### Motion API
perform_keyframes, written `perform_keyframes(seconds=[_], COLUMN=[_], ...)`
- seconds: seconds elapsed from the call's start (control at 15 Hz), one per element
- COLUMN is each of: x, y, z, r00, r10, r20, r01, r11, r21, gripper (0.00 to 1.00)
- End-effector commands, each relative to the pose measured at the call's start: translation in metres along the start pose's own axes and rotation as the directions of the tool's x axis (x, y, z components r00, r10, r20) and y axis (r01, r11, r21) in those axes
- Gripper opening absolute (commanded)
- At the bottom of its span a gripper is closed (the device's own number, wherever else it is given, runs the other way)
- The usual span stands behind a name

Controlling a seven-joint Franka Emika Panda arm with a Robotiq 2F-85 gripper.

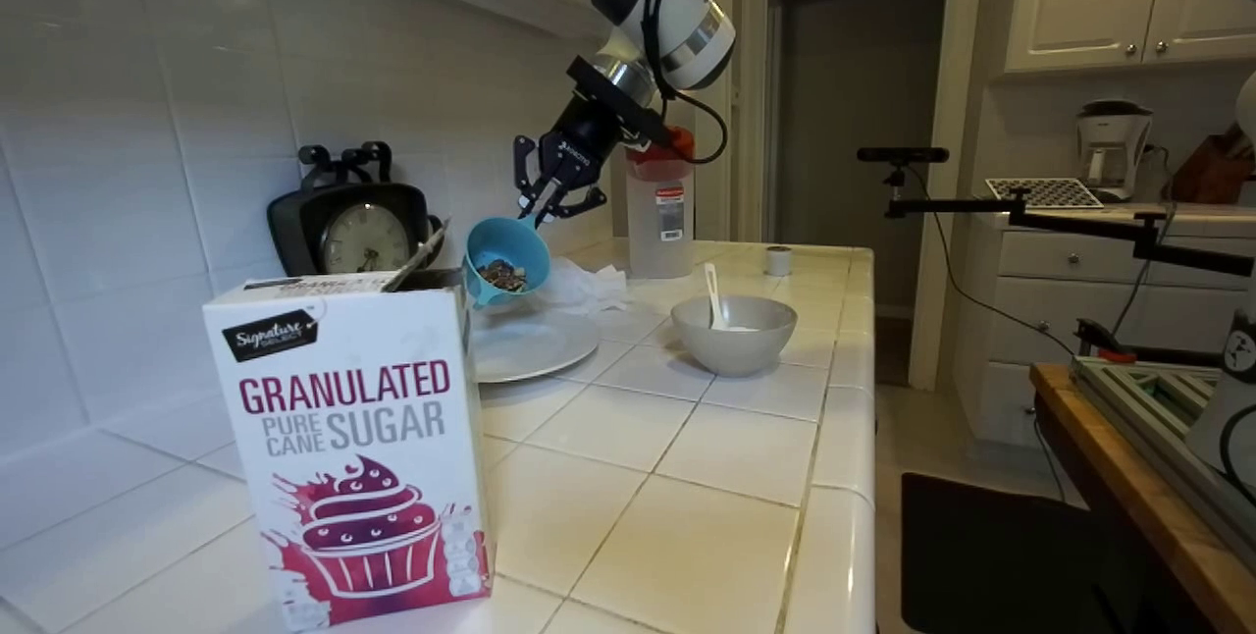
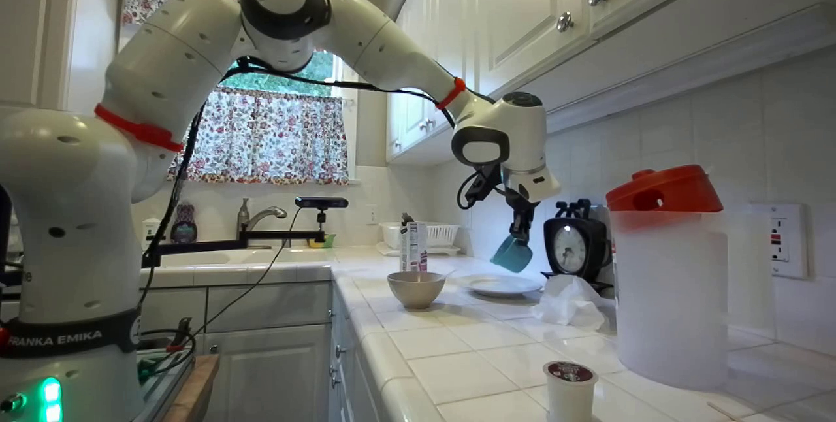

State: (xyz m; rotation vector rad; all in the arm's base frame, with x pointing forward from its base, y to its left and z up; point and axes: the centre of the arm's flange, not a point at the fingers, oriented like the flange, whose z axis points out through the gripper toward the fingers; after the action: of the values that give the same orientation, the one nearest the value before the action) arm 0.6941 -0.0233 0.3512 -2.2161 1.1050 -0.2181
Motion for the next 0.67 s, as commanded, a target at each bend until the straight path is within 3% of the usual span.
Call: perform_keyframes(seconds=[0.0,0.13,0.2,0.47,0.53,0.6], x=[-0.004,0.000,0.000,0.000,0.000,-0.001], y=[0.003,0.000,0.000,0.001,0.001,-0.002], z=[-0.006,0.000,0.000,0.001,0.001,0.005], r00=[1.000,1.000,1.000,1.000,1.000,0.999], r10=[-0.018,0.000,0.000,0.001,0.001,0.003], r20=[0.018,0.002,0.002,0.003,0.003,-0.047], r01=[0.018,0.000,0.000,-0.001,-0.001,-0.003], r11=[1.000,1.000,1.000,1.000,1.000,1.000], r21=[0.020,0.000,-0.001,-0.003,-0.003,0.001], gripper=[0.03,0.03,0.12,0.12,0.03,0.03])
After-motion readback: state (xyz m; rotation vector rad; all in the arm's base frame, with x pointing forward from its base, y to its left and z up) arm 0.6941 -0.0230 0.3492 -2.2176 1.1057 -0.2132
